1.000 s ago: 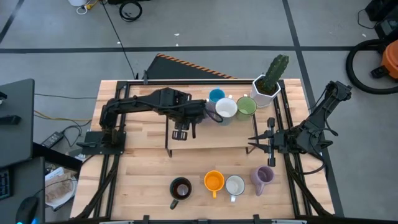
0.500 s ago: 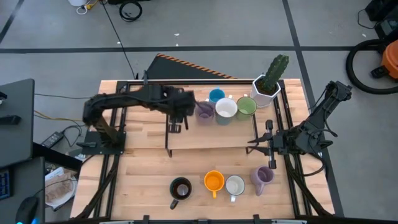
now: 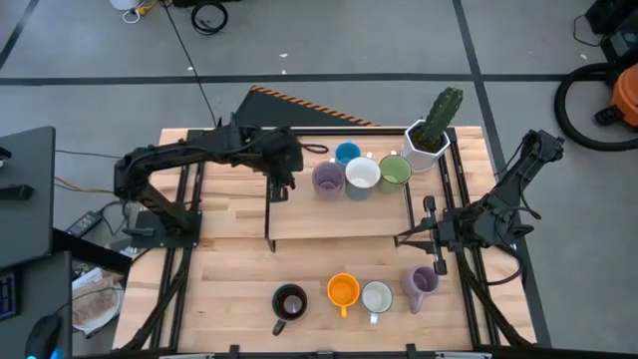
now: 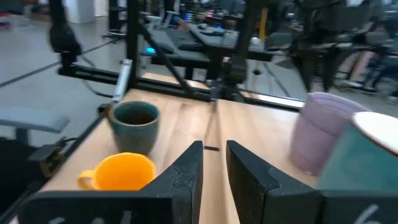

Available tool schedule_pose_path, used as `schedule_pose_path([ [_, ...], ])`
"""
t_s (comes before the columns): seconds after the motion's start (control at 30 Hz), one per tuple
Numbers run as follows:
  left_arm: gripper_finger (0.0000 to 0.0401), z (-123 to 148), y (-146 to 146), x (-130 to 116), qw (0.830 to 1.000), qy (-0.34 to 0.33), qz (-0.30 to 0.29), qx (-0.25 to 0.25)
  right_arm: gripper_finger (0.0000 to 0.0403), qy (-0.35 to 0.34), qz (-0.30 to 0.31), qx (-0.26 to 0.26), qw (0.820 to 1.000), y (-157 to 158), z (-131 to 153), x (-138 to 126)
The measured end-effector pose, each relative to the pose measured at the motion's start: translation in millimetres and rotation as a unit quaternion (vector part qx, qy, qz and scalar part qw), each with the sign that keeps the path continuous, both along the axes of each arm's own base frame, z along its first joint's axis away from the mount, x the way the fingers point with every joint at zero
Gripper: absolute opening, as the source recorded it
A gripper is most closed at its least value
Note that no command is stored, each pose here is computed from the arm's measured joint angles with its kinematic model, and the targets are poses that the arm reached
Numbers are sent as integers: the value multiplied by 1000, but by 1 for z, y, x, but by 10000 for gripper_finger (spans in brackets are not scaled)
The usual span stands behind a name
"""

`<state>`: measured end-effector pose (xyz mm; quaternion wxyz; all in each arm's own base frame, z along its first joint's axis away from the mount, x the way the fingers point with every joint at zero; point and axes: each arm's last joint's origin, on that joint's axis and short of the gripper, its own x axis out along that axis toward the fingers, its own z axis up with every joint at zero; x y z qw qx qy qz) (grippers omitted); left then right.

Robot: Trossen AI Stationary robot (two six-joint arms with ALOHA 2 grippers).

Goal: Place coffee mugs
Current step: Put the purple mug on the shelf

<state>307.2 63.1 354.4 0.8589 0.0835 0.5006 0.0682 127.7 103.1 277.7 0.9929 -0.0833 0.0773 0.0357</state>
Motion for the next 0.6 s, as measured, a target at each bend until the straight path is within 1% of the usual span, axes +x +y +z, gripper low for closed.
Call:
schedule_pose_path([
  [0.2, 141, 6, -34, -14, 999, -18, -33, -13, 77, 15, 44, 16, 999, 5, -3, 2],
  [0.3, 141, 5, -54, -18, 997, -21, -71, -23, 77, 11, 38, 21, 999, 7, -4, 7],
  [0.4, 141, -4, -72, -22, 991, -32, -123, -32, 77, -15, 31, 20, 999, 10, 0, 15],
  [0.47, 141, -12, -80, -28, 989, -44, -139, -27, 77, -35, 28, 21, 999, 12, 2, 20],
  [0.6, 141, -21, -90, -41, 989, -68, -131, 9, 77, -59, 21, 35, 997, 17, 3, 29],
])
